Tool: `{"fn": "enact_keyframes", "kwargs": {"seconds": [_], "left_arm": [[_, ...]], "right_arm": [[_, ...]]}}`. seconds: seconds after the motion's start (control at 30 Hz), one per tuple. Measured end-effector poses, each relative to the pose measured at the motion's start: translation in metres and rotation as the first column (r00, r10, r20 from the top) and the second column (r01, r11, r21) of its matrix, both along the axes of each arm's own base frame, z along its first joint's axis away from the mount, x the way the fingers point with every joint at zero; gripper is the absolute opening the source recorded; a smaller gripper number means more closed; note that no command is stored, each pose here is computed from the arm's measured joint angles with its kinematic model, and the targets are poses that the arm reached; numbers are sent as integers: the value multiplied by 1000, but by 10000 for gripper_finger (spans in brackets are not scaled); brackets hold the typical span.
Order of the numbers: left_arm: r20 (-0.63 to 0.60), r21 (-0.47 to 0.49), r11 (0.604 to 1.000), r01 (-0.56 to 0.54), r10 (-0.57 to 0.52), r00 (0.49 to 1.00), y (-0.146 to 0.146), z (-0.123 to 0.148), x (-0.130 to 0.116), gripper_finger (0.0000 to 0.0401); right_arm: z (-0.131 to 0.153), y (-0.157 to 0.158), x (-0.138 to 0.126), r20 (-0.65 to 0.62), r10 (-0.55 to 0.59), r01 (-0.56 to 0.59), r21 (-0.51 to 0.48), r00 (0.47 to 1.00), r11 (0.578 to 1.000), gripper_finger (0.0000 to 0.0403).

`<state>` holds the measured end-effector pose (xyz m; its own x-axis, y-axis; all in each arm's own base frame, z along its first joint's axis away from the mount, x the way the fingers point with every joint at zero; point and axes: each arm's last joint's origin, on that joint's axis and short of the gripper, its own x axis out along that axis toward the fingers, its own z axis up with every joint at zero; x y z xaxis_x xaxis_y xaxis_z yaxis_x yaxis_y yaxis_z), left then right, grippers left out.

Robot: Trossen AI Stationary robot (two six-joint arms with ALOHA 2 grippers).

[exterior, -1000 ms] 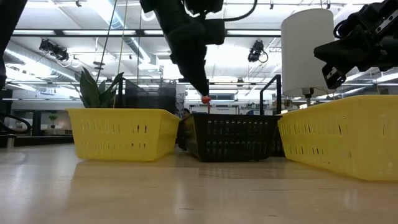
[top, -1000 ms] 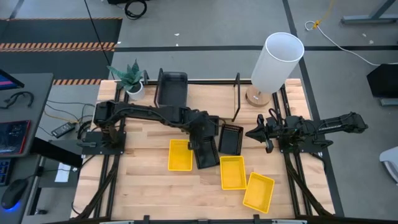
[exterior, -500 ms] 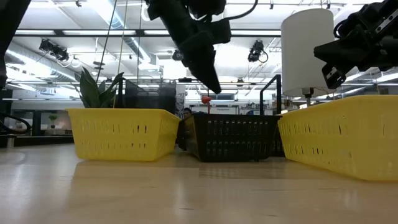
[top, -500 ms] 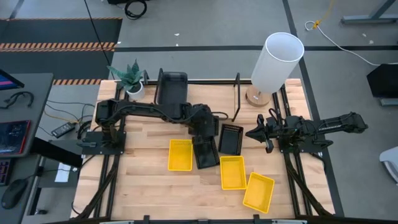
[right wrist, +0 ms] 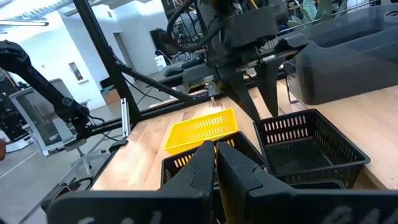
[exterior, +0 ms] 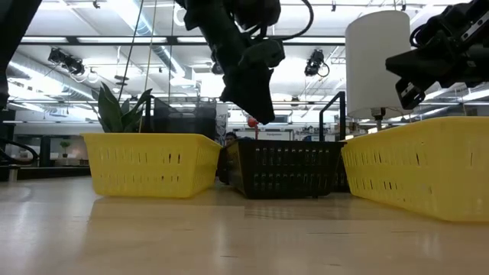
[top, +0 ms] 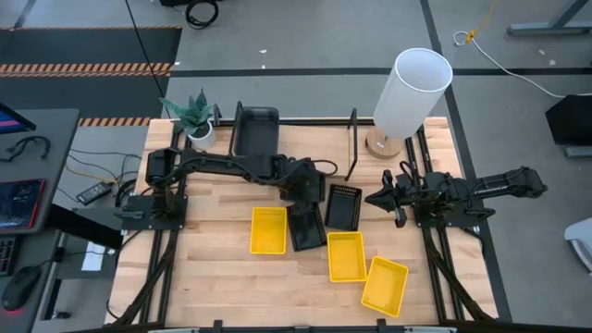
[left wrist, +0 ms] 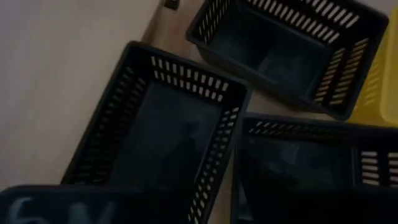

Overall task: Stack baskets on shelf by color
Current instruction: Stack the top black basket on top of the bottom black basket

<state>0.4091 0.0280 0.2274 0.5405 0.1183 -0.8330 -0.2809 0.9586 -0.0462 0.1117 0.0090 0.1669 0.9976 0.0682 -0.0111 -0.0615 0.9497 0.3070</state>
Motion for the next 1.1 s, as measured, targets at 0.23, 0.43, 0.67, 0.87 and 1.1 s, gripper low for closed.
{"fn": "enact_keyframes", "kwargs": {"seconds": [0.23,0.43,0.67,0.87,1.1], "left_arm": [[-7,3,1000,29,-29,1000,-8,-3,1,121],[5,-52,998,-47,47,999,-14,-2,2,121],[5,-12,998,-63,63,998,-17,-2,2,121],[-80,51,999,8,-4,997,-16,-11,-1,121],[-219,132,984,116,-85,972,-15,-26,-6,121]], "right_arm": [[0,0,0,-1,0,0,0,1000,1000,25],[0,0,0,0,1,-1,0,1000,1000,25],[0,0,0,0,0,0,0,1000,1000,25],[0,0,0,0,0,0,0,1000,1000,25],[0,0,0,-2,0,0,0,1000,1000,25]]}}
